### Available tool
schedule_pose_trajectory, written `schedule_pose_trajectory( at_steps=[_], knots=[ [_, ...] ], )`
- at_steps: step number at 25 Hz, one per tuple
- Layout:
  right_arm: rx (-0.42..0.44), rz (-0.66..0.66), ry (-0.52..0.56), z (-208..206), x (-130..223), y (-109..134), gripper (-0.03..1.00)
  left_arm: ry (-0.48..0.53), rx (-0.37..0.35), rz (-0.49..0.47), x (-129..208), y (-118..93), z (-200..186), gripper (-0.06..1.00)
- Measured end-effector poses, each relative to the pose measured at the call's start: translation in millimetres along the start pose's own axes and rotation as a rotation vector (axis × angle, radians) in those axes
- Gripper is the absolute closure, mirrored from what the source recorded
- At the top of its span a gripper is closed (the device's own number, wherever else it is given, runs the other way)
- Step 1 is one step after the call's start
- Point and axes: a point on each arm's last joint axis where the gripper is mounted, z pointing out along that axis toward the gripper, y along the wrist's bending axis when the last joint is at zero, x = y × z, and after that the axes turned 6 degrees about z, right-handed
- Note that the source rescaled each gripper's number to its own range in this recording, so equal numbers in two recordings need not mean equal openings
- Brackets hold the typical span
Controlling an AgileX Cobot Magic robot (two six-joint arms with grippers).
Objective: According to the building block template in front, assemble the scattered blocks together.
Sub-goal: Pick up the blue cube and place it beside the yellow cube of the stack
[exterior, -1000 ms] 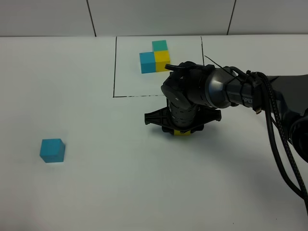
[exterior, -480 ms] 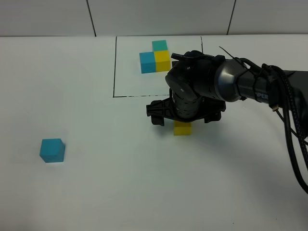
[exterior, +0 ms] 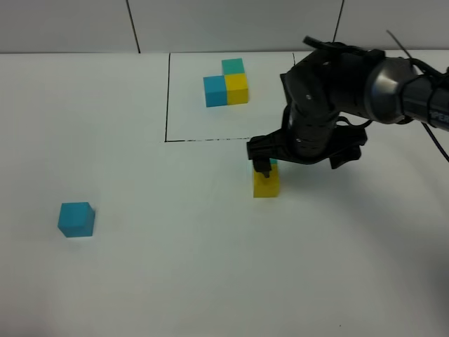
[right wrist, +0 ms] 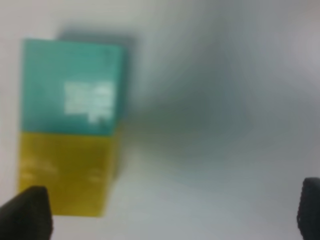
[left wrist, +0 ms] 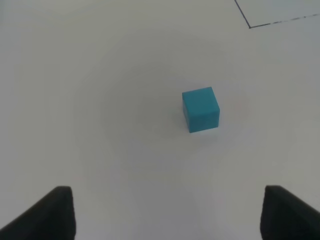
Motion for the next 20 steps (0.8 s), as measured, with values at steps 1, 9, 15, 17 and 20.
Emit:
schedule_pose_trajectory(
  at_steps=[1, 9, 15, 17, 20],
  knots=[
    [-0.005, 0.004, 0.004, -0.5, -0.3, -11.3, -0.03, 0.0, 0.0, 0.0, 0.0, 0.0, 0.0, 0.09],
    [-0.015, 0.128, 0.037, -6.7, 4.0, -123.7, -0.03, 0.0, 0.0, 0.0, 0.0, 0.0, 0.0, 0.09],
    [-0.092, 0.239, 0.157, -7.7, 11.8, -191.4, -0.03, 0.0, 0.0, 0.0, 0.0, 0.0, 0.0, 0.09],
    [-0.095, 0.249, 0.169, -9.5, 15.0, -205.4, -0.03, 0.0, 0.0, 0.0, 0.0, 0.0, 0.0, 0.09],
    [-0.092, 0.263, 0.14, -19.7, 15.7, -215.2, -0.03, 0.0, 0.0, 0.0, 0.0, 0.0, 0.0, 0.09]
  ],
)
